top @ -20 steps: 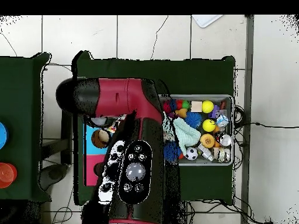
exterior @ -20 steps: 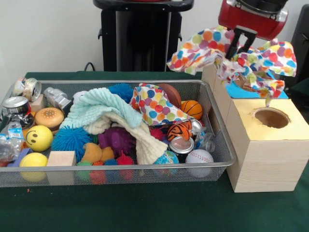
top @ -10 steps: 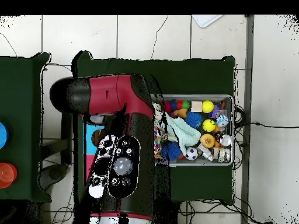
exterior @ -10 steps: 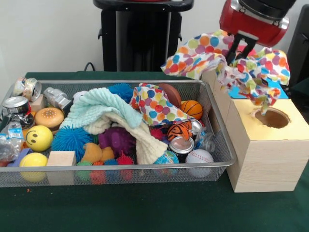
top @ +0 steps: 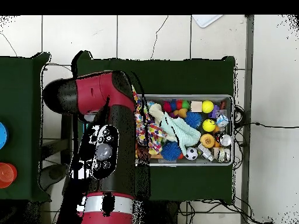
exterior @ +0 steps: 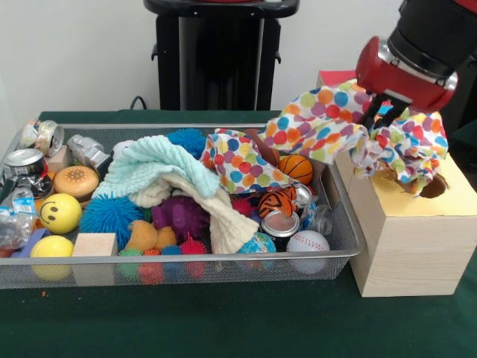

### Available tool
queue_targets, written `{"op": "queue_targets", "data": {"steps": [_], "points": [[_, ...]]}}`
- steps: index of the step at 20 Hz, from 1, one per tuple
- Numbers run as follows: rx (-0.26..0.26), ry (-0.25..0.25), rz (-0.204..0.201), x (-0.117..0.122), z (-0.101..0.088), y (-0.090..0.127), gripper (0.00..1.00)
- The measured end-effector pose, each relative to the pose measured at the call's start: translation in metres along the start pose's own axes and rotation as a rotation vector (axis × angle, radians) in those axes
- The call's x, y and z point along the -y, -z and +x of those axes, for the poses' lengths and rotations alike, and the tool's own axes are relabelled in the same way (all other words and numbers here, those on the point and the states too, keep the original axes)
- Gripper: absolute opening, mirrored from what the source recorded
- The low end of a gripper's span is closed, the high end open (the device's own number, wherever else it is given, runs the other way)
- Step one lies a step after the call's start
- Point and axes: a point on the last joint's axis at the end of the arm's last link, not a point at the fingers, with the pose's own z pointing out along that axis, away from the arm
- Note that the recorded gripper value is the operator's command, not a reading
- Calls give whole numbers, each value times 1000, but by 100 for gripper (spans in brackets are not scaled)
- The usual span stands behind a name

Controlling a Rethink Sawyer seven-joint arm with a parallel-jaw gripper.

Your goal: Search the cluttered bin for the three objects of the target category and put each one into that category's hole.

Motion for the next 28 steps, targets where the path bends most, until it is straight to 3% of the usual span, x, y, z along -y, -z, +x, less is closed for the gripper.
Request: {"op": "queue_targets", "data": {"steps": [8, 16, 23, 28], "points": [[13, 36, 69, -16, -1, -21, 0], [30, 35, 109, -13, -5, -22, 0], [77, 22, 151, -3, -16, -6, 0], [137, 10, 181, 4, -30, 17, 0]]}}
